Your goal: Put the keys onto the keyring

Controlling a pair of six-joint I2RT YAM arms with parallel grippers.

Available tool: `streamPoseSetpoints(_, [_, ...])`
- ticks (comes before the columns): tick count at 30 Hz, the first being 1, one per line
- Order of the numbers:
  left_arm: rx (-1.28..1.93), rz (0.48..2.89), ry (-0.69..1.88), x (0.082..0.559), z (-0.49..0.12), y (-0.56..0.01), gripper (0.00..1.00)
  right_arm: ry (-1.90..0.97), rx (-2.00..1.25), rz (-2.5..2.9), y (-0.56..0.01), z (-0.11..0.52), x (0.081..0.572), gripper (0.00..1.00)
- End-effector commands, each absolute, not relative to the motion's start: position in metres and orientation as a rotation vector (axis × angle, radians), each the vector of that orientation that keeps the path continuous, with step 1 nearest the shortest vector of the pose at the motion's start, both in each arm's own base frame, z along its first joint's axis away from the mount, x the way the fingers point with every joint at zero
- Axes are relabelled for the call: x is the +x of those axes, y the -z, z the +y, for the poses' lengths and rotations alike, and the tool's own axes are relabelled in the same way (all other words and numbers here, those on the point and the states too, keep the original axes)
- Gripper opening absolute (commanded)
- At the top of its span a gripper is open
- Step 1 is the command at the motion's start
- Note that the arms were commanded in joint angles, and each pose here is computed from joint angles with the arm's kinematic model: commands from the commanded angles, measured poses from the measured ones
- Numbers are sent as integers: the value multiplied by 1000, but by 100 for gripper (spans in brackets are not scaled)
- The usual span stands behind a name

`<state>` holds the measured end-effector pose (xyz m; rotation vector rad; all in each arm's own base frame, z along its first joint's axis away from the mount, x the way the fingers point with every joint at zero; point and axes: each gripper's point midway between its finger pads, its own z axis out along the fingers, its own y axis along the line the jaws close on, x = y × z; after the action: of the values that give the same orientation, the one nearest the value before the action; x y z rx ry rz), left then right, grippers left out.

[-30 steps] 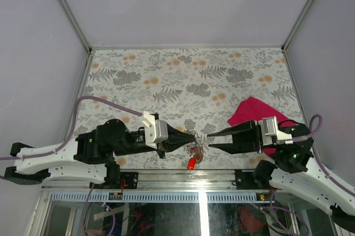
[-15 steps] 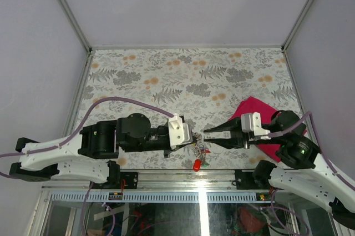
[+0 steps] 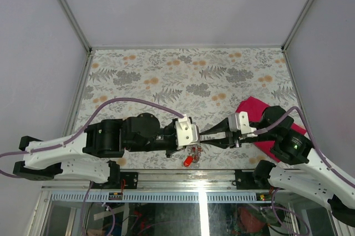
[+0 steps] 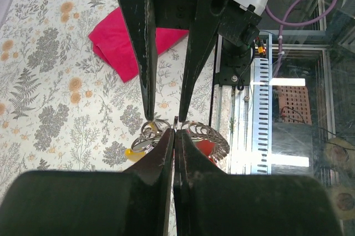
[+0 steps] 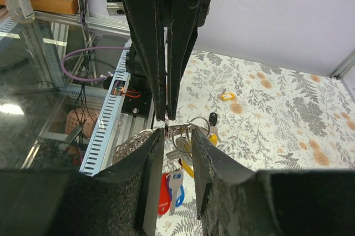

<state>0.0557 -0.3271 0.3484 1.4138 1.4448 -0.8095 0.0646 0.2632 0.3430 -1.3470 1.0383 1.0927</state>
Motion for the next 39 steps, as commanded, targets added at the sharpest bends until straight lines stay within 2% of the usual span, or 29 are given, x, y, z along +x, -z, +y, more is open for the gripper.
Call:
streamPoseSetpoints(1, [1364, 1402, 821, 58, -330, -374, 0, -1114, -1359, 960, -363, 265, 57, 32])
streamPoseSetpoints(6, [1364, 1409, 816, 59, -330, -374, 0, -1131, -1375, 975, -357, 269, 58, 32])
streamPoseSetpoints(9, [1364, 1411, 816, 59, -330, -373, 0, -1137, -1378, 973, -357, 270, 58, 28])
streamPoseSetpoints(13, [1369, 1420, 808, 60, -331, -371, 0, -1140, -1376, 966, -358, 271, 58, 18])
streamPoseSetpoints(17, [1362, 1423, 801, 62, -330, -372, 0, -1144, -1375, 962, -359, 271, 57, 0])
streamPoseSetpoints(22, [1319, 1383, 825, 61, -323, -381, 25, -1142, -1333, 920, -366, 268, 56, 0])
streamPoseSetpoints(26, [1189, 1302, 900, 61, -308, -399, 35, -1111, -1275, 812, -379, 262, 54, 0])
streamPoseSetpoints(32, [1058, 1248, 990, 58, -286, -411, 37, -966, -1251, 590, -389, 253, 52, 0])
streamPoseSetpoints(39, [1047, 1230, 1046, 51, -287, -410, 37, -880, -1267, 457, -392, 252, 50, 0])
